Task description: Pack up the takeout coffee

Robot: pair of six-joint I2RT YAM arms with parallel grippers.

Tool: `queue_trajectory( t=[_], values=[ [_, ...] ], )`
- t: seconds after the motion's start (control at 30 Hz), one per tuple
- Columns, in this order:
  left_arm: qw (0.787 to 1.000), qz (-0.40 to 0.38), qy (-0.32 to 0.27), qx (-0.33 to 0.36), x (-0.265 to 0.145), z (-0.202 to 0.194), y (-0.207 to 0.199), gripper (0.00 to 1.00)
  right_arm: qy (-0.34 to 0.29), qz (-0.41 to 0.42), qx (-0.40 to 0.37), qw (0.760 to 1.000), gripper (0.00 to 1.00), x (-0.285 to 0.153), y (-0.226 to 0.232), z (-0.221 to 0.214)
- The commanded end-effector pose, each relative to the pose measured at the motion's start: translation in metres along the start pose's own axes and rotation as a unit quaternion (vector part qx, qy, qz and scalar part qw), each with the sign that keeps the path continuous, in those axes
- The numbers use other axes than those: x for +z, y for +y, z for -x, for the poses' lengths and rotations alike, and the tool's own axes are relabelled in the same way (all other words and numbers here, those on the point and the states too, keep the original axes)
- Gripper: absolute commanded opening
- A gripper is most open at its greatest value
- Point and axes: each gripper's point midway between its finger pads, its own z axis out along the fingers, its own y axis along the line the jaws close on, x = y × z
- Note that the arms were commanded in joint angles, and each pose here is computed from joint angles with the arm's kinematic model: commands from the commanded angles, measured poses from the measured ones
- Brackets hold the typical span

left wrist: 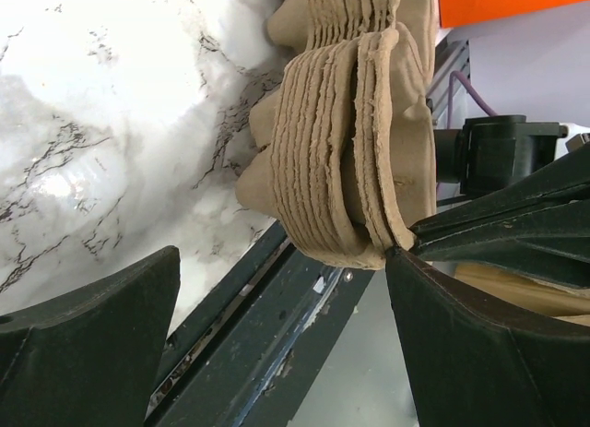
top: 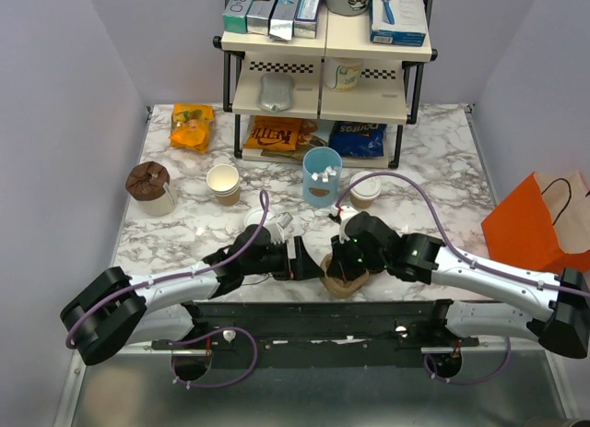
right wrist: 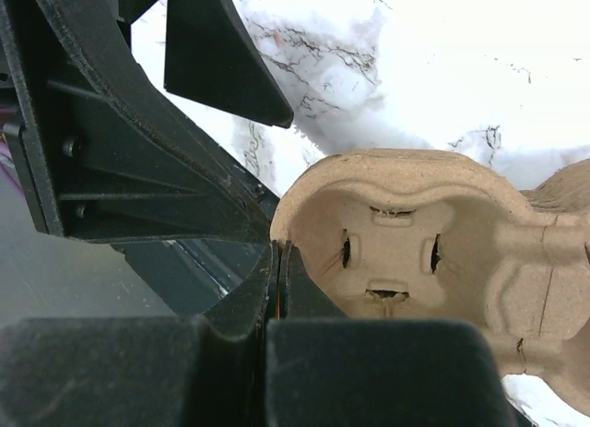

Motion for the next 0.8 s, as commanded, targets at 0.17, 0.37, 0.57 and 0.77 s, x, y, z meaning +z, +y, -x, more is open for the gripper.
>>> queue_trajectory(
  t=[0.17, 0.37, 0.57, 0.77],
  values=[
    [0.997, 0.067, 0.025, 0.004, 0.002, -0.012, 0.029, 0.97, -0.130, 0.090, 0.020, 0.987, 0.01, -0.024, 0.042, 0.058],
    [0.994, 0.089, 0.054, 0.014, -0.003, -0.026, 0.041, 0.98, -0.146, 0.075, 0.029, 0.986, 0.01, -0.024, 0.034, 0.060],
    [0.993, 0.096, 0.066, 0.014, -0.005, -0.032, 0.046, 0.98, -0.155, 0.072, 0.023, 0.985, 0.01, -0.026, 0.033, 0.065],
    [0.996, 0.074, 0.048, 0.024, -0.008, -0.022, 0.030, 0.98, -0.164, 0.065, 0.002, 0.984, 0.01, -0.039, 0.033, 0.071]
  ],
)
